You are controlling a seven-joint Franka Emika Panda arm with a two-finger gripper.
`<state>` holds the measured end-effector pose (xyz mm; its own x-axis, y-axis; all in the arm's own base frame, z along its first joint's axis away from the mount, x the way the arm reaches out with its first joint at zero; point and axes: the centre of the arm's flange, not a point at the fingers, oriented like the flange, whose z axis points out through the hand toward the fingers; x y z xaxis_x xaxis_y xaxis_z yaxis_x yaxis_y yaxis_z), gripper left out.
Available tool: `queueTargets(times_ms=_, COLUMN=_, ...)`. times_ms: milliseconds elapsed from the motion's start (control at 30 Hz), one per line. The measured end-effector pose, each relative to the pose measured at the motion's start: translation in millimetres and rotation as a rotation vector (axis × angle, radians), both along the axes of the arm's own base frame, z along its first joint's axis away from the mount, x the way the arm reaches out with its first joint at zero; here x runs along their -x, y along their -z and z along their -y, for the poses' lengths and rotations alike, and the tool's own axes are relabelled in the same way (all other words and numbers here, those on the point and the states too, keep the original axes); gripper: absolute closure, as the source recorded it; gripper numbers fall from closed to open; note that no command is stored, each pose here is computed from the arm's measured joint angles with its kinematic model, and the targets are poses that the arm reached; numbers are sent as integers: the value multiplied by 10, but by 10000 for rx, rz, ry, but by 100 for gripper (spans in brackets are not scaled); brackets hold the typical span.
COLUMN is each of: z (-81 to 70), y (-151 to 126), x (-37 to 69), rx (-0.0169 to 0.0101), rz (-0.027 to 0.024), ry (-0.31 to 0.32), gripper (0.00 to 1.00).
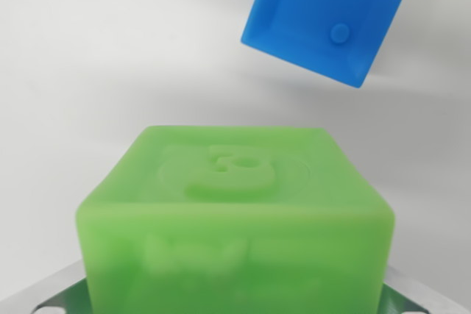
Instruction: Stack cube
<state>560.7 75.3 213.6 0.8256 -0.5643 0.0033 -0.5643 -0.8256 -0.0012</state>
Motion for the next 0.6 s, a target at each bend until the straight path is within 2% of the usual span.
queueTargets(times_ms=600, z=68, y=-122, x=-325, rx=3, rz=11, ry=1693, gripper=100)
